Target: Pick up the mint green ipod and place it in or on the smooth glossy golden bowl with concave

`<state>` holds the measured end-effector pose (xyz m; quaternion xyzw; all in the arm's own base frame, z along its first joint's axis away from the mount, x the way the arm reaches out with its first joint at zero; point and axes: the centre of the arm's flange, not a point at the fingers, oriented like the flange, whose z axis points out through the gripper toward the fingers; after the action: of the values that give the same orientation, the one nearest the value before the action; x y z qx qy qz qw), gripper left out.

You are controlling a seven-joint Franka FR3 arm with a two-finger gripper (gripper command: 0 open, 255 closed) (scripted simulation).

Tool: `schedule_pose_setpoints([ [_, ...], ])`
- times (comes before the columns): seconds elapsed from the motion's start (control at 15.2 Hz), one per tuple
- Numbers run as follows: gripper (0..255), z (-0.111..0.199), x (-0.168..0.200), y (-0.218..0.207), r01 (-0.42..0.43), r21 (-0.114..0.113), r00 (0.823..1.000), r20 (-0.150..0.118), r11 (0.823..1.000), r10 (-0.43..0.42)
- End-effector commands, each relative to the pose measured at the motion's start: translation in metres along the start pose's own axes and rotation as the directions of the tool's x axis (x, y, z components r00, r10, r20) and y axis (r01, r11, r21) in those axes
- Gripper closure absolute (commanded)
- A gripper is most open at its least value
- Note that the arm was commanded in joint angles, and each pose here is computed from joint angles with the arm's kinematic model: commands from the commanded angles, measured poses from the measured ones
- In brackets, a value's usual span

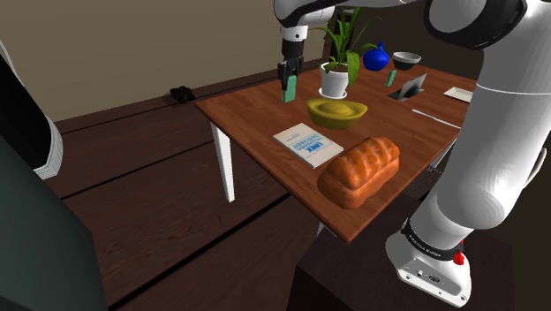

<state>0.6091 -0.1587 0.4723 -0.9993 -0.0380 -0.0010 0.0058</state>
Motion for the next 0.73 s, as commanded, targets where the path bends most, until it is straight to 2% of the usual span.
schedule_pose_setpoints([
  [0.0,255,-0.012,0.000,0.000,0.000,0.000,1.000,0.000,1.000,0.000],
  [0.26,255,-0.030,0.000,0.000,0.000,0.000,1.000,0.000,1.000,0.000],
  [0.66,255,-0.038,-0.046,0.064,0.000,0.000,1.000,0.000,1.000,0.000],
])
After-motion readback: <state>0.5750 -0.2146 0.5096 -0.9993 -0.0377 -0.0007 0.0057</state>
